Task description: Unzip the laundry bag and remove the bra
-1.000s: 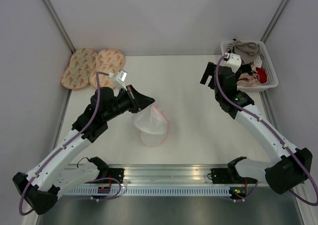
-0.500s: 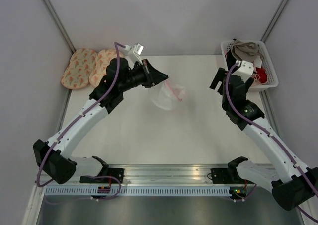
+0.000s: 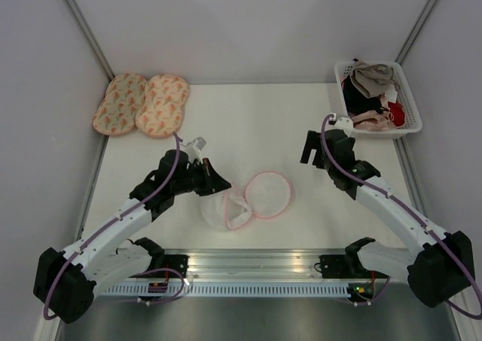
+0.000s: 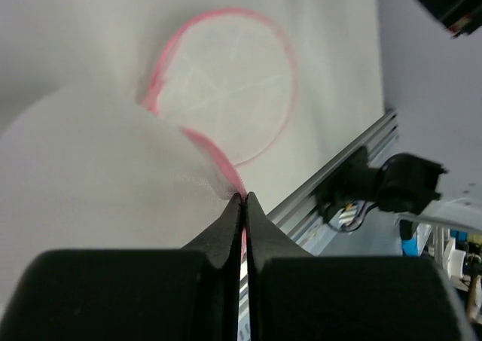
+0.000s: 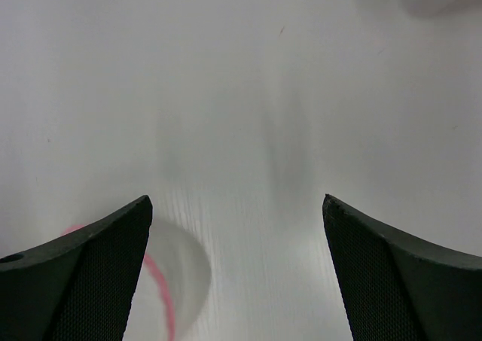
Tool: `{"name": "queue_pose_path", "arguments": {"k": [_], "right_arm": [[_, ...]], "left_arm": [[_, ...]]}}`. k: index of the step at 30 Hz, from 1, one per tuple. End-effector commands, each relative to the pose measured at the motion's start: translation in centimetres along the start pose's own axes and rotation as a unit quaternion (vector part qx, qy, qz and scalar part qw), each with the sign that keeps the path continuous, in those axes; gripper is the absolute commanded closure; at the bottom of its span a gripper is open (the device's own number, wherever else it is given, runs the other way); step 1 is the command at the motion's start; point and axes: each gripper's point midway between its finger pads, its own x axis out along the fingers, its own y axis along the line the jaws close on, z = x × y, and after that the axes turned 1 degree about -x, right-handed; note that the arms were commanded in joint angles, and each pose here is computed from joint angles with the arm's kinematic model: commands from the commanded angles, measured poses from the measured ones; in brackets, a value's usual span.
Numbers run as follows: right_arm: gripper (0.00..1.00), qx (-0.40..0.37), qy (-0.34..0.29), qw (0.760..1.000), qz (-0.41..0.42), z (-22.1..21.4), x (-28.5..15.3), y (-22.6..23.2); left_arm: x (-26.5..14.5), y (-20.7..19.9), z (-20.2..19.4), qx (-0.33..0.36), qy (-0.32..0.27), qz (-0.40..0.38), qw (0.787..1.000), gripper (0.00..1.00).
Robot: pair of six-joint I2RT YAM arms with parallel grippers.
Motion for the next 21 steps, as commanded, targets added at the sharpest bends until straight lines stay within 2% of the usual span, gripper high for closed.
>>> {"name": "queue_pose_path", "arguments": {"k": [1,5,12,18,21], "right_arm": [[0.02,0.035,0.076,0.993,0.082,-4.7,0.6,3.1],[0.02,0.047,0.123,0.983,0.131,-8.4,0.1,4.4],[0.02,0.076,0.189,0.958,0.201,-12.3,-2.3,6.9],[0.02,0.102,0.225,0.949,0.196,-15.9,-2.6,7.0],[0.06,0.109,0.23,0.95,0.182,-16.7,-2.6,6.6]], "left_arm": [[0.4,3.0,-5.4,-0.048,0.092,0.017,0.994,0.98],[0.4,6.4,-8.1,-0.064,0.108,0.061,0.99,0.98],[0.3,6.8,-7.4,-0.062,0.084,0.073,0.992,0.98],[0.1,6.5,-6.8,-0.061,0.071,0.073,0.993,0.98],[0.0,6.5,-6.7,-0.061,0.064,0.073,0.993,0.98]]}}
